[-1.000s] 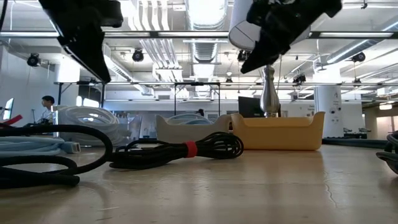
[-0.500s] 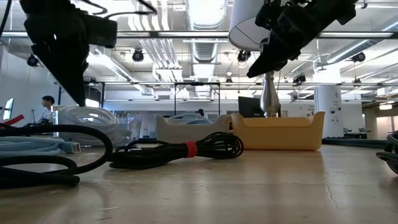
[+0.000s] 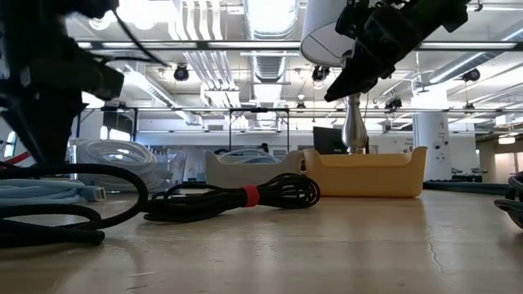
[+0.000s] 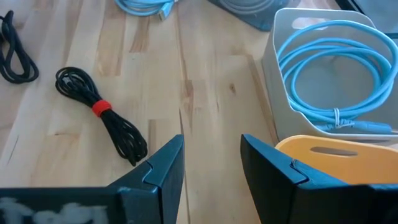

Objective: Pick & Place USB Port
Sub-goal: Put the top blue HDMI cable into the gray bin

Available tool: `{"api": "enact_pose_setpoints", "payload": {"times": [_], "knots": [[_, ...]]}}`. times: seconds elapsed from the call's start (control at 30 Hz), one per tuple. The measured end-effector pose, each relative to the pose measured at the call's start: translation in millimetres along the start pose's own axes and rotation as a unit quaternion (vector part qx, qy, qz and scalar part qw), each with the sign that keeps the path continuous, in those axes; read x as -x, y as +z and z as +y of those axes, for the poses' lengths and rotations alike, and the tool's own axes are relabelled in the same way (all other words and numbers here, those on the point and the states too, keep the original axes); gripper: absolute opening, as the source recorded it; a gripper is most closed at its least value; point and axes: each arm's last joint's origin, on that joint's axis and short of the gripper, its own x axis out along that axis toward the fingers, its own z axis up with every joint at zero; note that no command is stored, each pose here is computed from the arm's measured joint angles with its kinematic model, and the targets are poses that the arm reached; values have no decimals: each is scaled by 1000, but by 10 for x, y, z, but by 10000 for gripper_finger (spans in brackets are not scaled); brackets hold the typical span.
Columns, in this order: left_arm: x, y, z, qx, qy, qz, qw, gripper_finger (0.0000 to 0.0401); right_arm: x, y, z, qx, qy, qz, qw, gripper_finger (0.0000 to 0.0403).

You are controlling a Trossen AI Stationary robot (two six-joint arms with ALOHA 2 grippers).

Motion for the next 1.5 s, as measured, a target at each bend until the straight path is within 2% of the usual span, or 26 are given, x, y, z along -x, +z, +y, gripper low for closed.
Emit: {"api": "enact_pose_setpoints", "payload": {"times": [0.13,0.4,0.73,0.83,0.93,1.07,1.2,1.27,1.5], "knots": [[-133,-39,88,26,13,2,1000,181,-1,-1,-1,0,0,0,1000,155],[-373,-79,106,29,-56,-12,998,181,-2,-1,-1,1,0,1,1000,155],[-527,-128,244,38,-42,-15,998,178,-2,0,-1,0,0,0,1000,155],[-536,-131,244,28,-46,-14,998,157,-2,0,-1,0,0,0,1000,155],[-523,-125,231,11,-46,-15,999,111,-2,0,-1,1,0,0,1000,155],[-463,-94,152,7,-63,-30,998,41,-2,0,-1,1,0,0,1000,155],[-331,-26,-14,-22,-92,-60,994,39,-2,0,-1,1,-1,0,1000,155],[-194,42,-131,-45,-109,-100,988,39,-2,0,-1,1,-1,0,1000,155],[372,337,-491,-127,-143,-235,953,39,-3,2,-1,1,-2,-1,1000,155]]}}
